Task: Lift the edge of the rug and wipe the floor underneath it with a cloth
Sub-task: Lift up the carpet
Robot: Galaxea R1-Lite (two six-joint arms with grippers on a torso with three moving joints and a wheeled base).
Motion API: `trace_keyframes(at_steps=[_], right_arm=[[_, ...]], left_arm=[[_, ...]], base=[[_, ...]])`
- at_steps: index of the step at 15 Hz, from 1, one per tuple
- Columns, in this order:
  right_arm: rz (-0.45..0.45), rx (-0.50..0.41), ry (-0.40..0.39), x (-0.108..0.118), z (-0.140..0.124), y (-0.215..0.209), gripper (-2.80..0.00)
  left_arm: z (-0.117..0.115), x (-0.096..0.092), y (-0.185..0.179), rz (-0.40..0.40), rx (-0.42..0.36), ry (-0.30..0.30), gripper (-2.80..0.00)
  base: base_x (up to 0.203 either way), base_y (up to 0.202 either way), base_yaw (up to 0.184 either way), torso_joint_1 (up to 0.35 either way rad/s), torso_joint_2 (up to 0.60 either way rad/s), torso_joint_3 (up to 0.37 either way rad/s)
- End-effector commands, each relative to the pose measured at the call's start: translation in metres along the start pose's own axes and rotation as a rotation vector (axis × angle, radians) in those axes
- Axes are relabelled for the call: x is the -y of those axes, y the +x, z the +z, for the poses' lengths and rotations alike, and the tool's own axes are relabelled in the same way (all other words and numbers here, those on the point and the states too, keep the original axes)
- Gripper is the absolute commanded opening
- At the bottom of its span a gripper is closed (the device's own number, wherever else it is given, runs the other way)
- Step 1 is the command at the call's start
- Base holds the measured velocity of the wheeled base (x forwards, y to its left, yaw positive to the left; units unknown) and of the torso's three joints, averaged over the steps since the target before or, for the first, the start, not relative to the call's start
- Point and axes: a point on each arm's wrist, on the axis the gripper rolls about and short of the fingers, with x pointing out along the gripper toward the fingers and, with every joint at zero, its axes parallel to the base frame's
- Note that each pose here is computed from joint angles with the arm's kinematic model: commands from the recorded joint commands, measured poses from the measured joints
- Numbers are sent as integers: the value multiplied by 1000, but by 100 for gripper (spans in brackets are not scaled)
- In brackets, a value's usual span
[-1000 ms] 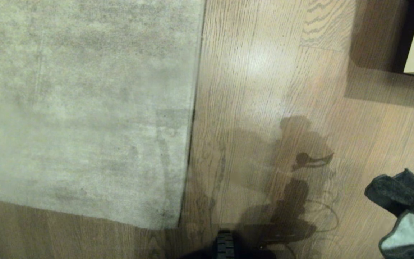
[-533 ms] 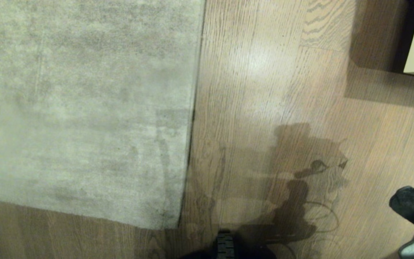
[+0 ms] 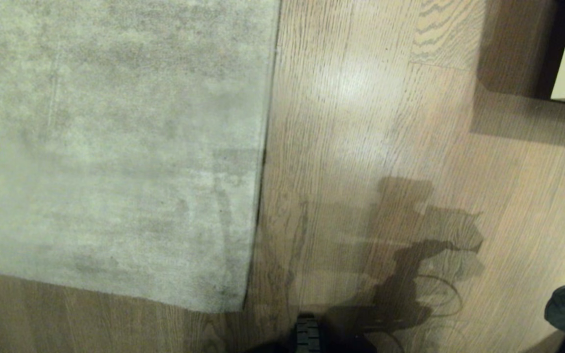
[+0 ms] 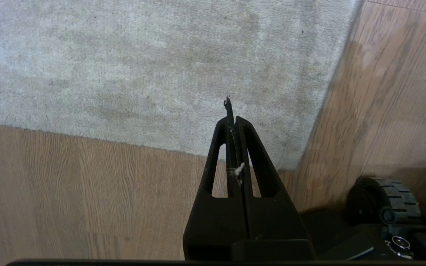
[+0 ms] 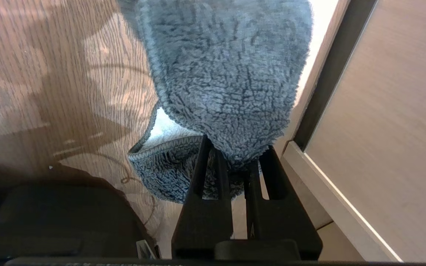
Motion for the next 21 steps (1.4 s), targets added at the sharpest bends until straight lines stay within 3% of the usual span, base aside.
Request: trace_keyframes(at_steps=[1,4,21], right_arm=[[-1,-3,28,0,0,0,-280],[-1,-3,69,0,0,0,-280],[5,-5,68,0,0,0,-280]], left_arm=[[0,0,0,0,-2,0,-280],[0,0,0,0,-1,0,-280],[0,0,0,0,-1,0,-280]], base=[[0,0,0,0,0,0],[0,0,0,0,0,0],[0,0,0,0,0,0]])
